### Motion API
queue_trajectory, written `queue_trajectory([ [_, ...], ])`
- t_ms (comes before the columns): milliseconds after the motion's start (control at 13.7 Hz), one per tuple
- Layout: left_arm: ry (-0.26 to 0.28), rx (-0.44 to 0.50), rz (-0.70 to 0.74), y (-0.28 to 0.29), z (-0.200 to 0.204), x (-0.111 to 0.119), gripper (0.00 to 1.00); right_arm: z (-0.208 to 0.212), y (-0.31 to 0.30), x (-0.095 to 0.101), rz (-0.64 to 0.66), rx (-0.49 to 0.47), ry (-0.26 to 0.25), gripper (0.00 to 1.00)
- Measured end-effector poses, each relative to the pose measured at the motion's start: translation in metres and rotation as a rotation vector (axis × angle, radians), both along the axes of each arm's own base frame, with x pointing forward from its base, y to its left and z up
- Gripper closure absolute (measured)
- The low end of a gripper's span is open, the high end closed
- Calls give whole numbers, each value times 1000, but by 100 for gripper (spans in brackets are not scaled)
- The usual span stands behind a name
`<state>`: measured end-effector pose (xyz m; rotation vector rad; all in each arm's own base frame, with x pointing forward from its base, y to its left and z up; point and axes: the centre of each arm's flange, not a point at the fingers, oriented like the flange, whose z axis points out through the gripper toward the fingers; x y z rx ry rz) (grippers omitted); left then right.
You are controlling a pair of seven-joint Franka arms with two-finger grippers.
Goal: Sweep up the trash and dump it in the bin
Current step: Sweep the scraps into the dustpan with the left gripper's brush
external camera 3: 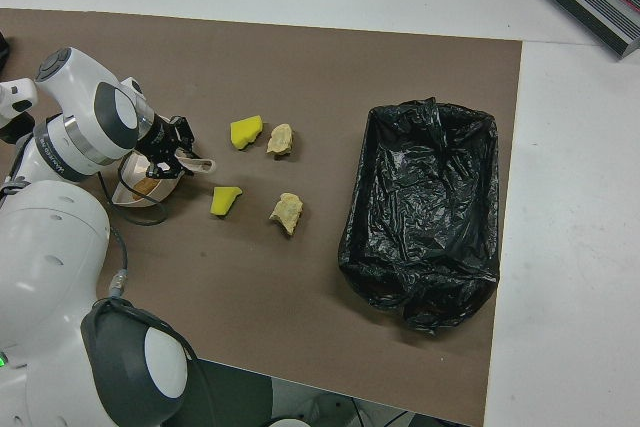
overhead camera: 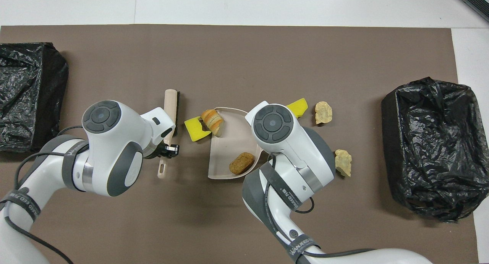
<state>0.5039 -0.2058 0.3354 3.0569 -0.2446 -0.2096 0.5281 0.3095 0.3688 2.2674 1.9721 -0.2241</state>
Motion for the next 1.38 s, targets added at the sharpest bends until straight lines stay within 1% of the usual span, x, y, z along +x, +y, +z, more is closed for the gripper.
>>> queue_trajectory([
  [73,0,-1,-21,-11,-1,-3,74,0,0,0,0,0,0,67],
  [218,7,7,-49,-48,-1,-22,74,0,0,0,0,0,0,67],
  [364,20,19,-82,-90,-1,-48,74,0,0,0,0,0,0,67],
  [510,38,36,-85,-122,4,-74,74,0,0,0,0,0,0,67],
  [655,51,49,-75,-141,14,-93,74,0,0,0,0,0,1,67],
  [728,67,60,-62,-143,20,-99,74,0,0,0,0,0,1,67],
  [874,87,79,4,-138,34,-104,74,0,0,0,0,0,1,67],
  [1020,80,82,79,-133,45,-102,74,0,0,0,0,0,1,67],
  [1238,69,75,161,-116,57,-90,74,0,0,0,-1,0,0,67],
  [1384,68,68,191,-100,70,-83,74,7,-6,3,-10,7,-8,67],
])
